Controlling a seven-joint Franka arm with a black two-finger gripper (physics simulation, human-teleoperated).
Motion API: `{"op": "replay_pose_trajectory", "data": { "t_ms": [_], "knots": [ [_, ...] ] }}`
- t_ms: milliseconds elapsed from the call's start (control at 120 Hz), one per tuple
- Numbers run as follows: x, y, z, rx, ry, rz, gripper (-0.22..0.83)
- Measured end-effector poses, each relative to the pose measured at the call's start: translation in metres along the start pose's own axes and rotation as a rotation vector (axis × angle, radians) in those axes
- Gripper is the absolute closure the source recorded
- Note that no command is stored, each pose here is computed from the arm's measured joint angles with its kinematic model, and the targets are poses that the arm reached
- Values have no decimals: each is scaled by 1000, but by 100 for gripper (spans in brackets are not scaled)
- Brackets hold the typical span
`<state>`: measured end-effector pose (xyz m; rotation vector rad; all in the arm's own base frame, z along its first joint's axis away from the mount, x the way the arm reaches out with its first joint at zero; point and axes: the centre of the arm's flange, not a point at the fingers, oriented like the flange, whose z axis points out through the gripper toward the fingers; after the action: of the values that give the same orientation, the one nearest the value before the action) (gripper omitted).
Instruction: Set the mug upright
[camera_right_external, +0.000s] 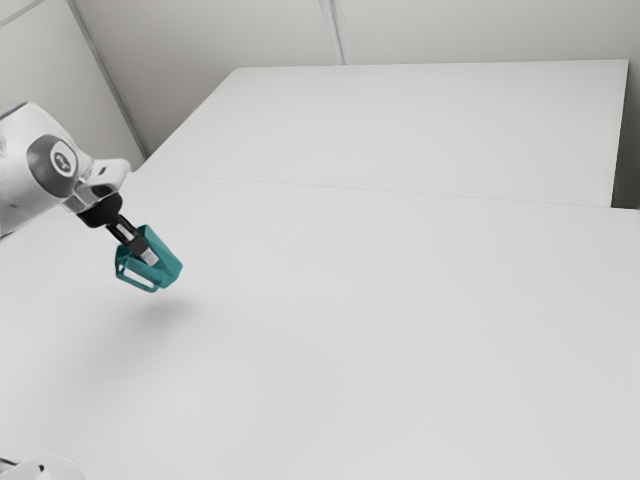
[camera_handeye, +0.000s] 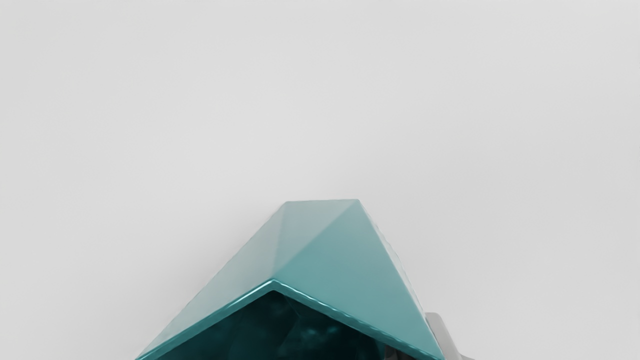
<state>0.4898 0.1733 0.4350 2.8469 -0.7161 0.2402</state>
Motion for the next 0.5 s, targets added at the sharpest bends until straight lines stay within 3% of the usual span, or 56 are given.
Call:
{"op": "replay_pose_trajectory", "data": {
  "t_ms": [250,500],
  "knots": [
    [51,67,17,52,-51,0,79],
    [67,102,35,89,-78,-48,79]
  ]
}}
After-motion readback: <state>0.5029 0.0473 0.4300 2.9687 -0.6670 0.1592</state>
